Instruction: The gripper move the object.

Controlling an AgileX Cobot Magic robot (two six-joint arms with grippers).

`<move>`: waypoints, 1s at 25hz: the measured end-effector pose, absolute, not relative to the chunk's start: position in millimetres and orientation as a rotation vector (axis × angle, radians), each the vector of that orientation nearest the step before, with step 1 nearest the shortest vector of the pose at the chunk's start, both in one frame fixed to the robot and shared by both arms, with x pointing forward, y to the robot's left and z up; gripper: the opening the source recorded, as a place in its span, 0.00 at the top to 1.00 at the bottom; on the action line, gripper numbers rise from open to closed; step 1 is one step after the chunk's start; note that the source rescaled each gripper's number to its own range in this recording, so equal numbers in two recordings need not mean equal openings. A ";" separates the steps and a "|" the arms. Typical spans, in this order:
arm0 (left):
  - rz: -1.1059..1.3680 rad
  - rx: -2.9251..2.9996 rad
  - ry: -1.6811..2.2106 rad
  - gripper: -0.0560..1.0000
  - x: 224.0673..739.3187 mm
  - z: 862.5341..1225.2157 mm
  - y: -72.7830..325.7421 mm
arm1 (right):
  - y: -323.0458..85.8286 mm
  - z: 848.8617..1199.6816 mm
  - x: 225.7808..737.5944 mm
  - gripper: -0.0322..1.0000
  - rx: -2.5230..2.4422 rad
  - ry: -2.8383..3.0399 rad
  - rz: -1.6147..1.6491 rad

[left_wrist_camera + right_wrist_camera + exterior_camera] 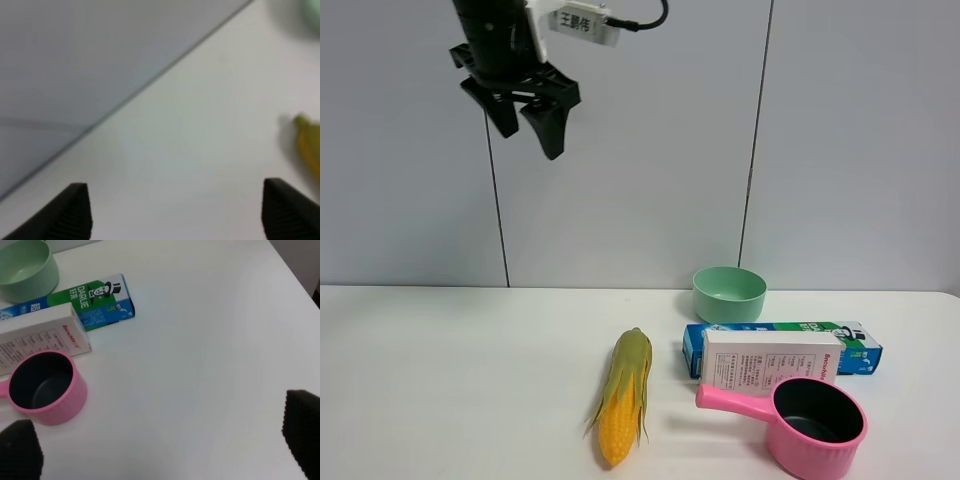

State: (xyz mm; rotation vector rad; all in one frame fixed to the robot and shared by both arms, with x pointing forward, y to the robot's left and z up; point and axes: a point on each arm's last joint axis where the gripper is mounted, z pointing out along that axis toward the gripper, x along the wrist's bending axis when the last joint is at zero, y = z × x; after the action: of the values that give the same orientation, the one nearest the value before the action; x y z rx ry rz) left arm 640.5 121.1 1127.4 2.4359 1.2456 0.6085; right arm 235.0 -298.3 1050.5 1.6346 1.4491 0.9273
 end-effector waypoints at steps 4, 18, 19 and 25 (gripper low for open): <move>0.561 2.470 1.392 0.39 624.0 1117.1 167.5 | -298.3 1050.5 235.0 0.00 1.635 1.449 0.927; 0.596 2.077 1.724 0.39 464.3 1136.2 294.2 | -298.3 1050.5 235.0 0.00 1.635 1.449 0.927; 0.623 2.042 1.725 0.39 448.5 1138.4 297.7 | -298.3 1050.5 235.0 0.00 1.635 1.449 0.927; 0.763 1.806 1.706 0.39 358.6 1140.3 306.0 | -298.3 1050.5 235.0 0.00 1.635 1.449 0.927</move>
State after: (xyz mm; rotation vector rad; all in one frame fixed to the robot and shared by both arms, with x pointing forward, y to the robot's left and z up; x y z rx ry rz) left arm 358.6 306.0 1140.3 1.8063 1.7062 0.7631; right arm 235.0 -298.3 1050.5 1.6346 1.4491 0.9273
